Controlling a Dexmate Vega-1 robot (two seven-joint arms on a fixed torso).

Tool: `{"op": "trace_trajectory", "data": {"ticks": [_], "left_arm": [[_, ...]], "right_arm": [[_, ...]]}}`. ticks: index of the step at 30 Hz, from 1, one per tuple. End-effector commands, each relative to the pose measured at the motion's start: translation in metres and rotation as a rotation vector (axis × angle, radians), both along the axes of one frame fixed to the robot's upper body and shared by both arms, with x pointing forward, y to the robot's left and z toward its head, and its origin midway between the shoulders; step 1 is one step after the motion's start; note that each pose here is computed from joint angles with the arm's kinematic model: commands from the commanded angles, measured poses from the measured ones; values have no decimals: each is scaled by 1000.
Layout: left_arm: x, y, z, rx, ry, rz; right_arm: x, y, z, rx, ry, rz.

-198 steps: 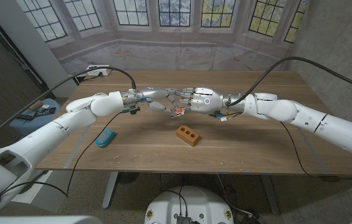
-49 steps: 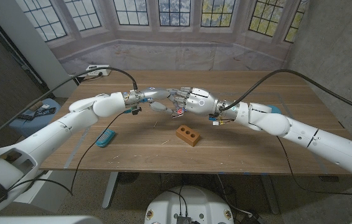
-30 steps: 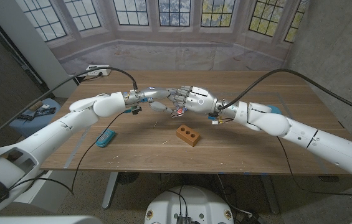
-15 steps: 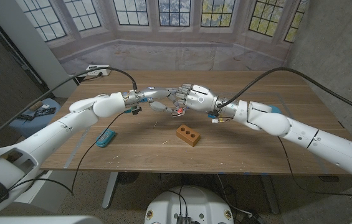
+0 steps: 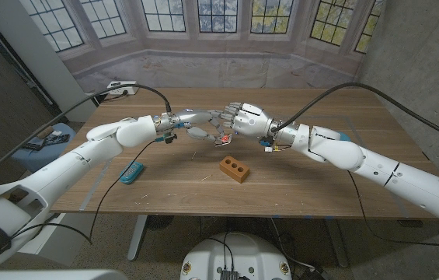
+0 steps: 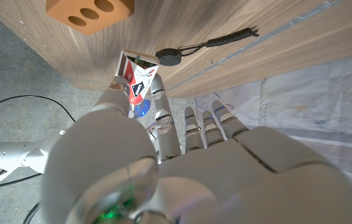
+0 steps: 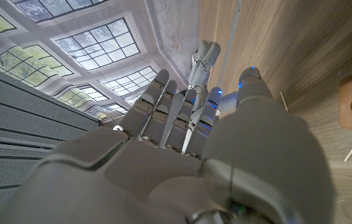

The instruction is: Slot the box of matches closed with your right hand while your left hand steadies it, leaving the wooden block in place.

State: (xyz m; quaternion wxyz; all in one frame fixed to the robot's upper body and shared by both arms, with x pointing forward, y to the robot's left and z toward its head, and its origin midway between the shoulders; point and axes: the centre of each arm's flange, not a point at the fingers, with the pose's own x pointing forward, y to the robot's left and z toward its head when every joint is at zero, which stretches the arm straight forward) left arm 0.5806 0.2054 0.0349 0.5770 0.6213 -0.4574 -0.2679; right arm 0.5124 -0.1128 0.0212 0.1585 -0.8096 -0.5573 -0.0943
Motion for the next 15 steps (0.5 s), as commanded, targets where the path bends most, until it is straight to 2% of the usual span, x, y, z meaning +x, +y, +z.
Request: {"op": "trace_trajectory", "data": {"ticks": [1,9,15], "left_arm": [[0,0,-2,-6,2,1],[0,2,-3,-13,2,4],[0,4,-4,-17,3,6]], "right_arm": [[0,-8,5,49,17,-34],[-1,-12,11,124,51,-47],[0,-13,11,137,60,-50]]}}
